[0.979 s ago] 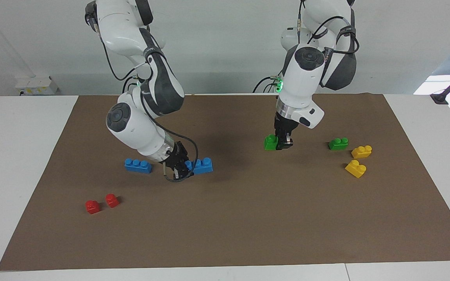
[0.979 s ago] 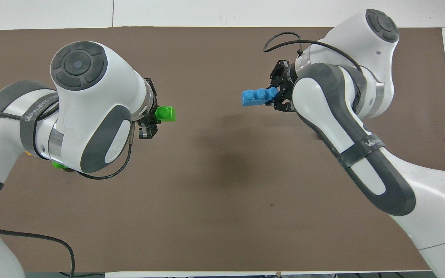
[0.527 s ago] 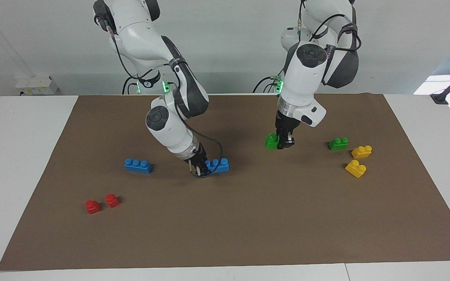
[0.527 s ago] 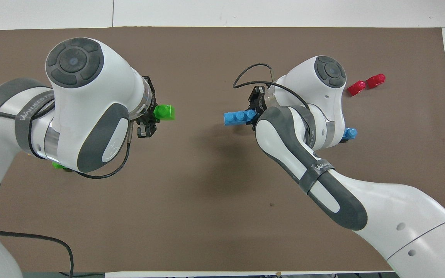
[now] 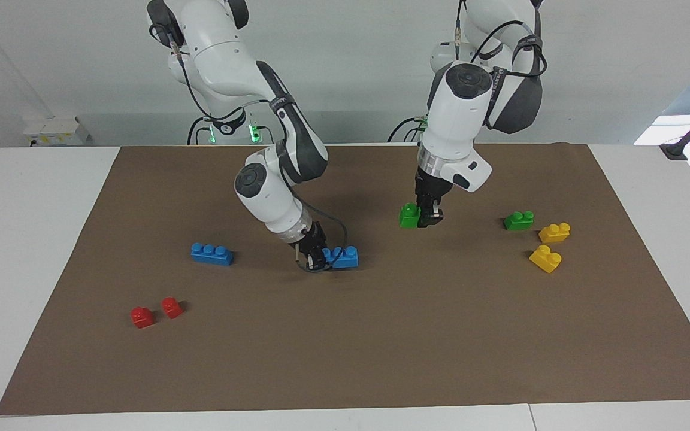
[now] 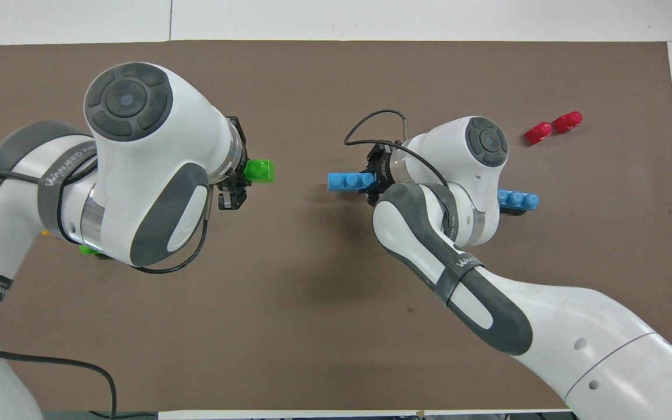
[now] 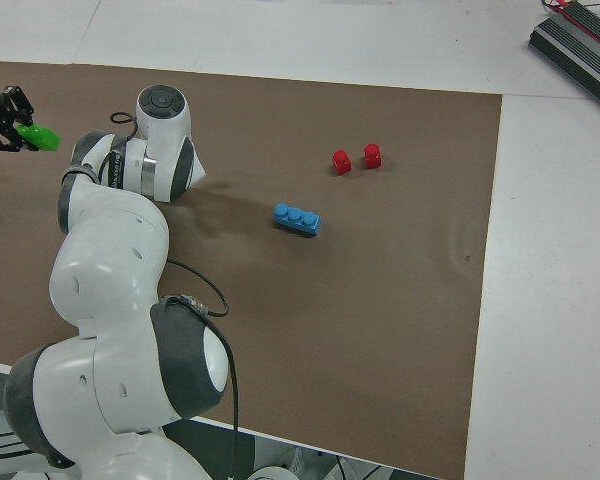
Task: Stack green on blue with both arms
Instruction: 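Carry the green brick with the left gripper toward the held blue brick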
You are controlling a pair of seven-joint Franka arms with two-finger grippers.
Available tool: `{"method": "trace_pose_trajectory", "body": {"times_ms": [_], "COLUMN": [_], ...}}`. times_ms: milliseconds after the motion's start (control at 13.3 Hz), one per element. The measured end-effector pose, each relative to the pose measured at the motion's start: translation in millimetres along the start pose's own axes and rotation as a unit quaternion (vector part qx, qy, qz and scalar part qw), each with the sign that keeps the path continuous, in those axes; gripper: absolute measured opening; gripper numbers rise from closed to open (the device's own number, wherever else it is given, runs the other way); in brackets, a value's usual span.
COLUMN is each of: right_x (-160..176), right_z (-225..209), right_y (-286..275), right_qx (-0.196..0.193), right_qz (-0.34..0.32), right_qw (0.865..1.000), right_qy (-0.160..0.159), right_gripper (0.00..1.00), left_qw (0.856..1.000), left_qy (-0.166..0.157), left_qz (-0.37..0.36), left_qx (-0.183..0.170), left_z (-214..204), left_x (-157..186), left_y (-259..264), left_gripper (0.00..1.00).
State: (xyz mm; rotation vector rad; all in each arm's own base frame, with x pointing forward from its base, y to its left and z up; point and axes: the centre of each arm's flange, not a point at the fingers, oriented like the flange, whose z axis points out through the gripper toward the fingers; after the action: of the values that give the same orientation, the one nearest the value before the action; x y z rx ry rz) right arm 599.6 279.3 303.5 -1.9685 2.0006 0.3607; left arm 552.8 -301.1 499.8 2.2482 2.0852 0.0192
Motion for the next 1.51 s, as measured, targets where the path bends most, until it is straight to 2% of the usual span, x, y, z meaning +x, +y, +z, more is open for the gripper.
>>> {"method": "trace_pose_trajectory", "body": {"times_ms": [301,753,904,1506], "right_x": [6.2,10.0,10.0,10.2], "right_z": [16.6,23.1,23.1,23.2], "right_y": [7.4,7.4,7.4,7.5], "right_qx": [0.003,0.001,0.001,0.001], "right_qz": [0.005,0.009,0.009,0.009], "right_qw": [1.000,1.000,1.000,1.000], "right_qy": [0.005,0.007,0.007,0.007], "right_gripper": [0.34,0.34,0.34,0.34], "left_qw": [1.000,1.000,1.000,0.999], "left_qy": [-0.003,0.023,0.023,0.026], "left_qz": [0.011,0.013,0.008,0.020], "left_qx": [0.004,0.003,0.000,-0.019], "left_z": [25.3,86.9,102.8,128.1], "left_x": [-46.4,-90.7,-107.2,-132.3], "left_y": [-13.2,-14.1,-10.2,-13.2], "left_gripper": [0.34,0.34,0.34,0.34]}}
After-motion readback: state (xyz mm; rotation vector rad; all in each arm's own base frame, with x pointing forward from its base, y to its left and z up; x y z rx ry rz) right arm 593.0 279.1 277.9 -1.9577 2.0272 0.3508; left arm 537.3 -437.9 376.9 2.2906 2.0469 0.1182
